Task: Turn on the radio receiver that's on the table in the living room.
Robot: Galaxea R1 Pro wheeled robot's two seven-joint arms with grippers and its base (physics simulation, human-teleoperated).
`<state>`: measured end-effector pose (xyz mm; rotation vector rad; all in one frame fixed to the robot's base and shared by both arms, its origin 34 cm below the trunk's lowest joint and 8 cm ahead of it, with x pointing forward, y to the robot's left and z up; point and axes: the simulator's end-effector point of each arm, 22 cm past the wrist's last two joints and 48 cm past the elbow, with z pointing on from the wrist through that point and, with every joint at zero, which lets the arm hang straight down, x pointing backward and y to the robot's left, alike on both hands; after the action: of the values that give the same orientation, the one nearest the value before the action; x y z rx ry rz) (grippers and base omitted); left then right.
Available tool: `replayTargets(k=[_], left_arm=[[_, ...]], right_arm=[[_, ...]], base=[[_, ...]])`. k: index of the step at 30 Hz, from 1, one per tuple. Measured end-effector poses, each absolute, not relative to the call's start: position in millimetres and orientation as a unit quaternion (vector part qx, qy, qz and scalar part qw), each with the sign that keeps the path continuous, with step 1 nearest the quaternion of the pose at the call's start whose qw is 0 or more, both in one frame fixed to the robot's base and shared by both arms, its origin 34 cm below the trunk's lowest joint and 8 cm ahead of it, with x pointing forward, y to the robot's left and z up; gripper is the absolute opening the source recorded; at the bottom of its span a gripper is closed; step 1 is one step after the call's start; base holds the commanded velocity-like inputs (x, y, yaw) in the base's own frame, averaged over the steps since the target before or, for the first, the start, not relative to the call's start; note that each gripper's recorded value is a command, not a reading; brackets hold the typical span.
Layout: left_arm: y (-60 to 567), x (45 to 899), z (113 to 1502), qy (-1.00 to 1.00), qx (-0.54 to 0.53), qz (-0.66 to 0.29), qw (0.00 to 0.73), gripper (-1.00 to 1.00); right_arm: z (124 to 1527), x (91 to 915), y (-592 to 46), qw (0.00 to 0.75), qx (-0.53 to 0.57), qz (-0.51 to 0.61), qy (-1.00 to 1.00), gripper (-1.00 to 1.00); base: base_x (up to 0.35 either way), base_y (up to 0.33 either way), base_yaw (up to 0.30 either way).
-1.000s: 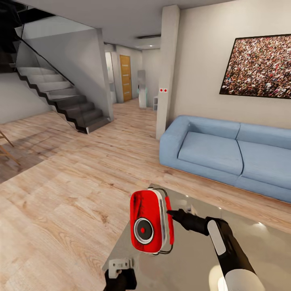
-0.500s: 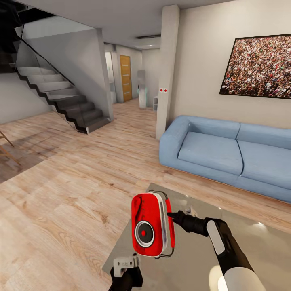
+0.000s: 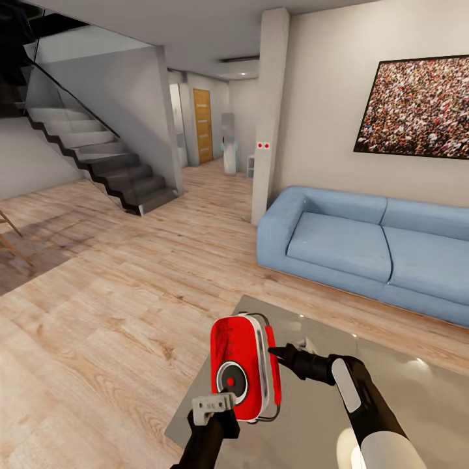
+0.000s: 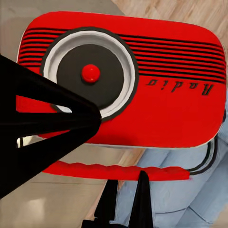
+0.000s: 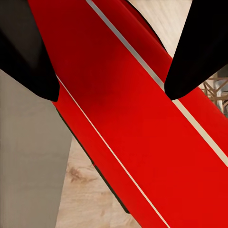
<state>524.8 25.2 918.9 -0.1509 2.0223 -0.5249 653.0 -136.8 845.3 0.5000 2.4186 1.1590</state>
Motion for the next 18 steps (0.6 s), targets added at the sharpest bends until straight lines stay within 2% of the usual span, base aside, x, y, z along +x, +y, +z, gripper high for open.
replayTargets(k=[12, 18], left_arm=[[53.7, 547.2, 921.0, 0.832, -0.080, -0.192, 0.515, -1.00], [56.6, 540.3, 902.9, 0.855, -0.072, -0.183, 0.479, -1.00]], right_arm=[[844.6, 652.8, -139.0, 0.206, 0.178, 0.413, 0.869, -1.00], [849.2, 655.0, -138.1, 0.210, 0.177, 0.418, 0.866, -1.00]], base=[[0.000, 0.000, 0.000], [0.000, 0.000, 0.000]])
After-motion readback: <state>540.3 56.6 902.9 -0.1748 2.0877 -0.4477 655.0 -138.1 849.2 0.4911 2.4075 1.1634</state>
